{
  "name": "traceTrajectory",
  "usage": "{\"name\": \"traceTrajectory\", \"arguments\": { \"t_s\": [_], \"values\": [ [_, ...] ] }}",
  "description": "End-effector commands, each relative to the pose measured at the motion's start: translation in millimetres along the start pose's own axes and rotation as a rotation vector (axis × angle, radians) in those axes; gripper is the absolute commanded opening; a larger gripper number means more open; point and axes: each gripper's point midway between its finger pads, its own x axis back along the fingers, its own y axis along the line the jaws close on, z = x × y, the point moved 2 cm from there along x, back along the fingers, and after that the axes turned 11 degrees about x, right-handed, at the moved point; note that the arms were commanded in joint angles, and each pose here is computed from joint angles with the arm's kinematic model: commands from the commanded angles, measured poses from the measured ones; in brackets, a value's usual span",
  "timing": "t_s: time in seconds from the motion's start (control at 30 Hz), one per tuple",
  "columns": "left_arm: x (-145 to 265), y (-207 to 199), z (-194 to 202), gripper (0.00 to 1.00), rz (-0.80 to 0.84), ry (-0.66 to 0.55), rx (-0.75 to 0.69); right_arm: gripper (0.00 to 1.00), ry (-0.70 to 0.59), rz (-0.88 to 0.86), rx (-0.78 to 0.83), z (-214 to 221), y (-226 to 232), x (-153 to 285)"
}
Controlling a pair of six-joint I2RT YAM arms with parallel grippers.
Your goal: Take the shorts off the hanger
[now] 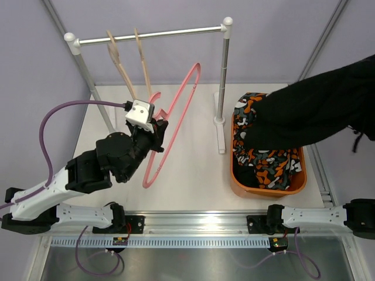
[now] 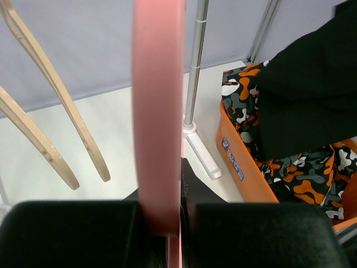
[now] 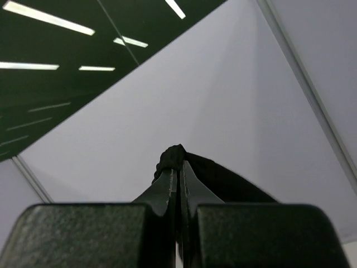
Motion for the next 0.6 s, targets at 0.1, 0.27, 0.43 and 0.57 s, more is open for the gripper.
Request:
{"name": "traceTrajectory", "arguments": {
  "t_s": [0.1,0.27,0.43,0.57],
  "values": [
    [-8.7,-13.8,1.1,0.00,0.035,0.003,0.035,0.00,0.156,-0.120,0.216,110.2,63.6,31.7],
    [-12.4,-18.8,2.2,0.00,0.042,0.016,0.034,0.00,0.232,-0.183,0.272,141.6,87.4,39.8],
    [-14.0,-19.9,5.9,0.00,0.038,0.028,0.045,0.00,0.293,-0.149,0.294,160.7,95.0,24.8],
    [-14.3,-17.8,8.1,0.00,0.029,0.039,0.051,0.00,0.395,-0.063,0.361,198.7,66.5,23.4]
  ]
}}
